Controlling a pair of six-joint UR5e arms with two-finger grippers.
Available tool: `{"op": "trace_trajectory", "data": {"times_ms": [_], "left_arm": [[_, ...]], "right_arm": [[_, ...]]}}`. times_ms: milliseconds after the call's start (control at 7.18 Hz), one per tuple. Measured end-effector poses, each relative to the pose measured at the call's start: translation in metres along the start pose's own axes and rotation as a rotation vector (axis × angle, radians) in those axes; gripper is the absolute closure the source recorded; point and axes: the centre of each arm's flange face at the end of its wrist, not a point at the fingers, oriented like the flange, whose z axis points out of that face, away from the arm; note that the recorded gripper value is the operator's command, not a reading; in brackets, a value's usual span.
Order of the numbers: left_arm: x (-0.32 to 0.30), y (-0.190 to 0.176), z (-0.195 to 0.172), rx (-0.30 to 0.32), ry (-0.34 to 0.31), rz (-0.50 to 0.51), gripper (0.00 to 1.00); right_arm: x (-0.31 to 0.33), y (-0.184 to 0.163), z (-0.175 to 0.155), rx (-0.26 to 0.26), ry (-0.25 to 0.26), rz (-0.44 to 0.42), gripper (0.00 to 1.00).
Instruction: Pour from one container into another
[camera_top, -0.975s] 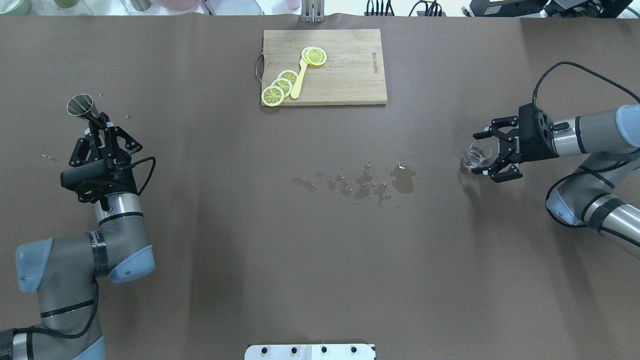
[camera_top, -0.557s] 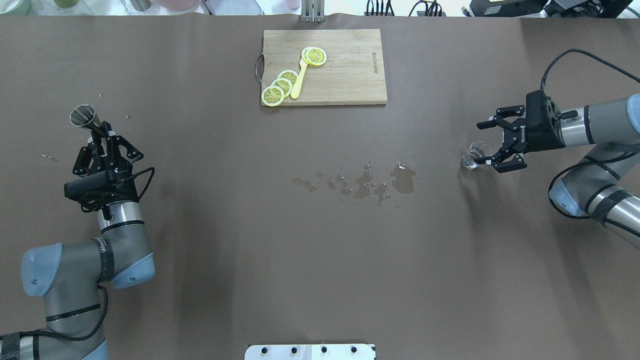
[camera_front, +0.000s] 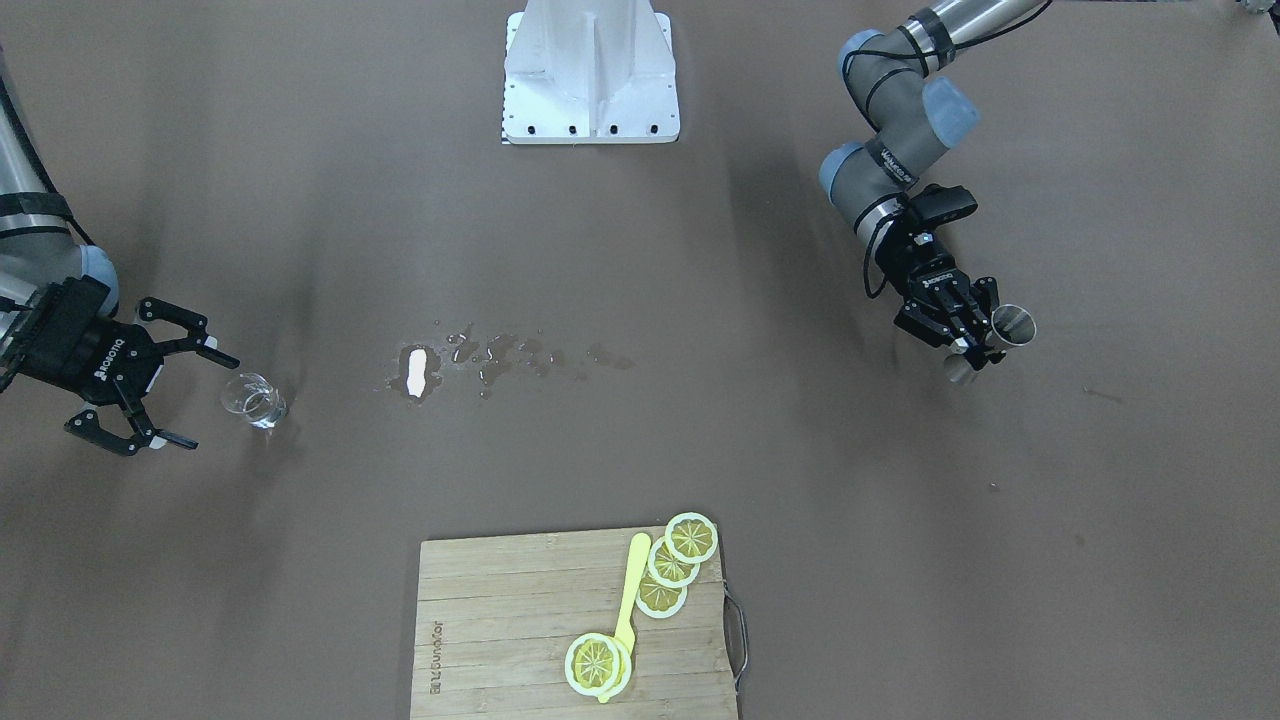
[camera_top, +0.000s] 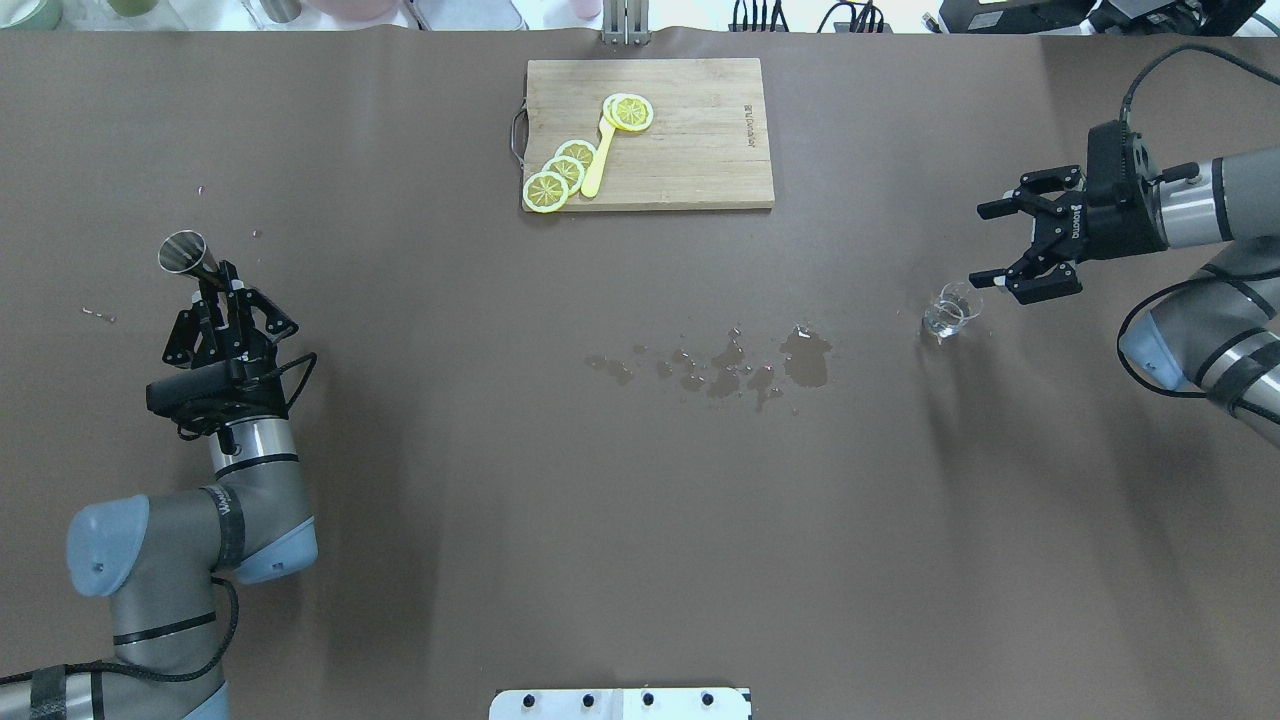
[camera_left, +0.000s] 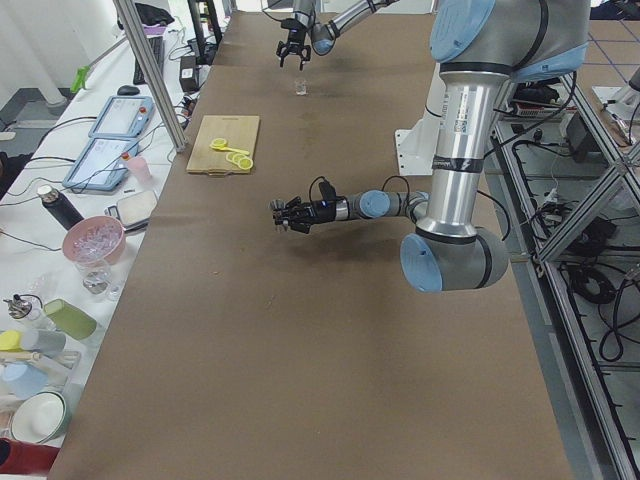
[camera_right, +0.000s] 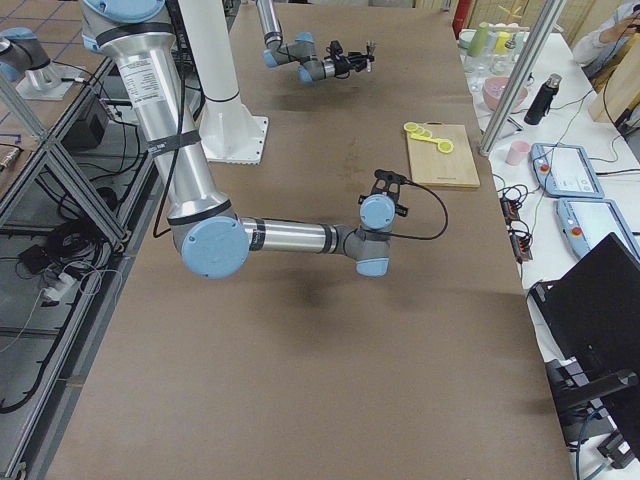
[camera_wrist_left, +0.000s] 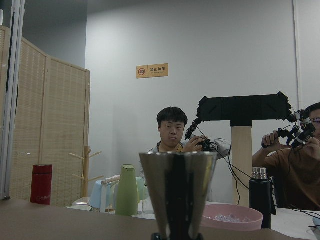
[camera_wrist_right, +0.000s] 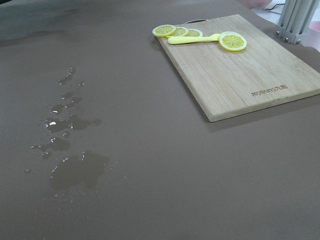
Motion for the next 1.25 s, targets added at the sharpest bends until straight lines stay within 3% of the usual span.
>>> {"op": "trace_trajectory", "data": {"times_ms": [557,1253], "left_arm": [[-0.012,0.021,0.001,0.005,0.001,0.018,1.00],[-0.011,0.021,0.001,0.006,0.003,0.010,1.00]], "right_arm": [[0.052,-0.019,-0.036,-0.114,0.078,0.179,0.00],[0.106,-0.007,-0.068,-0.372,0.219,0.594,0.00]]}}
